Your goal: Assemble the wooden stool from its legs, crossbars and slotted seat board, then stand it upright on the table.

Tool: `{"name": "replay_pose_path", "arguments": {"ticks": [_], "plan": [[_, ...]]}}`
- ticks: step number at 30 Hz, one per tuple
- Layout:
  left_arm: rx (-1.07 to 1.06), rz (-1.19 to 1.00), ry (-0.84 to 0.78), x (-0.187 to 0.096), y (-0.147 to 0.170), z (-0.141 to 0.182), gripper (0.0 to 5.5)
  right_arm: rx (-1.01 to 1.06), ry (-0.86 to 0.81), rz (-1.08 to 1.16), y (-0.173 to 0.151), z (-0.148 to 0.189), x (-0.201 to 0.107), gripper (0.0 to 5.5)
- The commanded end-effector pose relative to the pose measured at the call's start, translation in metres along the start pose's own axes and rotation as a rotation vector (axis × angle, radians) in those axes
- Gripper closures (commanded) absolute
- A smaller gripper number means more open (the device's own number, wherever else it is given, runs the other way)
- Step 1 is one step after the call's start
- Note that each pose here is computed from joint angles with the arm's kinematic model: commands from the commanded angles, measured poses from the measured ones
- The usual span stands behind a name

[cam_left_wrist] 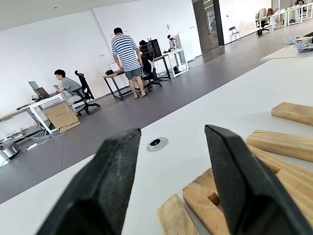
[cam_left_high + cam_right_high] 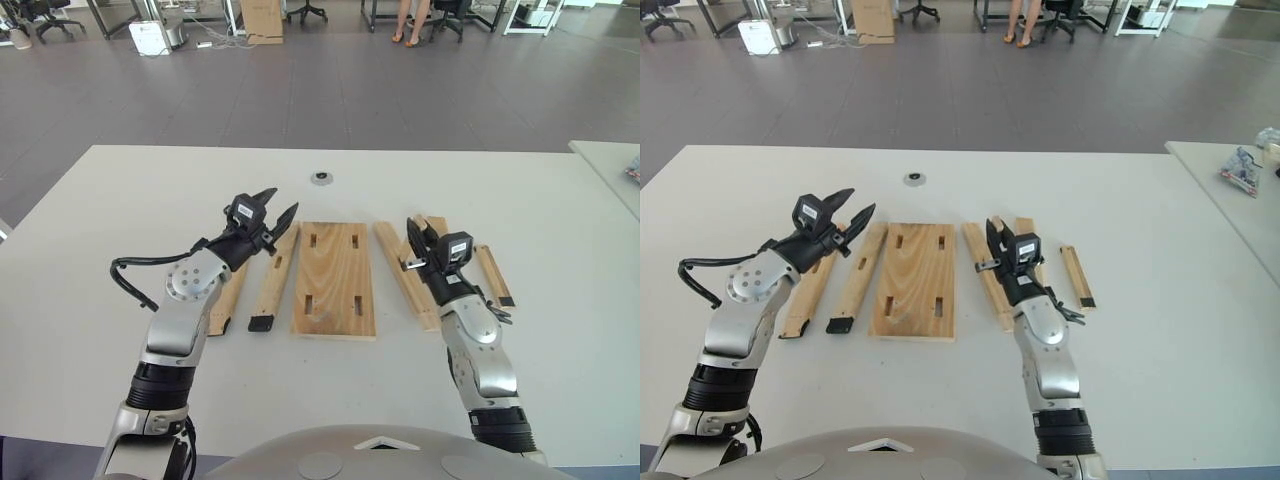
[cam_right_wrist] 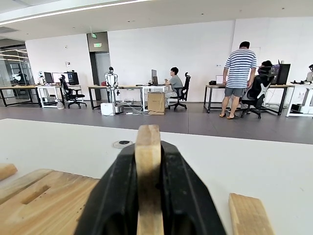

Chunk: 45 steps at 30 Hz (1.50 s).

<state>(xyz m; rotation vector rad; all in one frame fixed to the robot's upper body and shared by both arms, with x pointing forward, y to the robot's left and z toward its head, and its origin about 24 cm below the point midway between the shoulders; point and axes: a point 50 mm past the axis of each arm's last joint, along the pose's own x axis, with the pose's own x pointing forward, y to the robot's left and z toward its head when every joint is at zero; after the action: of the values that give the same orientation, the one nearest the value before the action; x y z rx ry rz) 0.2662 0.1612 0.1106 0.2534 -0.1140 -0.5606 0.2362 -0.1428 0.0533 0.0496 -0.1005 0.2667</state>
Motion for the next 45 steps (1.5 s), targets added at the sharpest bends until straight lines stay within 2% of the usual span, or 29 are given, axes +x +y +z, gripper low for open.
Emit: {"name": "replay_pose_path", "arguments": {"ticks": [1,3,4,8,11,13,16,20,33,36,41,45], "plan": [[0.021,0.013,-0.016,0.002,0.004,0.003,3.1,0.022,0.151,-0.033,-0.006,-0.025,-0.008,5.08],[0.022,0.017,-0.021,0.002,0.005,0.004,3.1,0.028,0.145,-0.043,-0.01,-0.023,-0.005,5.08],[0.022,0.019,-0.023,0.002,0.004,0.004,3.1,0.041,0.139,-0.048,-0.012,-0.021,-0.004,4.7],[0.009,0.034,-0.028,0.002,0.004,0.003,3.1,0.022,0.123,-0.044,-0.019,-0.015,0.001,3.97],[-0.026,0.062,-0.027,-0.001,0.005,-0.002,3.1,-0.01,0.071,-0.03,-0.033,0.01,0.016,3.42],[-0.026,0.065,-0.025,-0.002,0.005,-0.002,3.1,-0.024,0.105,0.025,-0.032,0.018,0.024,3.04],[-0.032,0.083,-0.028,-0.003,0.005,-0.003,3.1,-0.051,0.291,0.155,-0.027,0.012,0.017,2.42],[-0.04,0.103,-0.025,-0.007,0.004,-0.007,3.1,-0.093,0.414,0.229,-0.027,0.006,0.005,2.42],[-0.034,0.098,-0.025,-0.007,0.001,-0.006,3.1,-0.075,0.724,0.146,-0.025,-0.027,-0.019,2.42],[-0.047,0.1,-0.006,-0.006,0.001,-0.008,3.1,-0.075,0.778,0.143,-0.025,-0.031,-0.021,2.97],[-0.125,0.106,-0.004,-0.004,0.003,-0.007,3.1,-0.06,0.772,0.123,-0.024,-0.03,-0.017,3.41],[-0.253,0.042,-0.094,-0.006,0.016,0.011,3.1,0.001,0.637,0.079,-0.039,-0.006,0.006,3.41]]}}
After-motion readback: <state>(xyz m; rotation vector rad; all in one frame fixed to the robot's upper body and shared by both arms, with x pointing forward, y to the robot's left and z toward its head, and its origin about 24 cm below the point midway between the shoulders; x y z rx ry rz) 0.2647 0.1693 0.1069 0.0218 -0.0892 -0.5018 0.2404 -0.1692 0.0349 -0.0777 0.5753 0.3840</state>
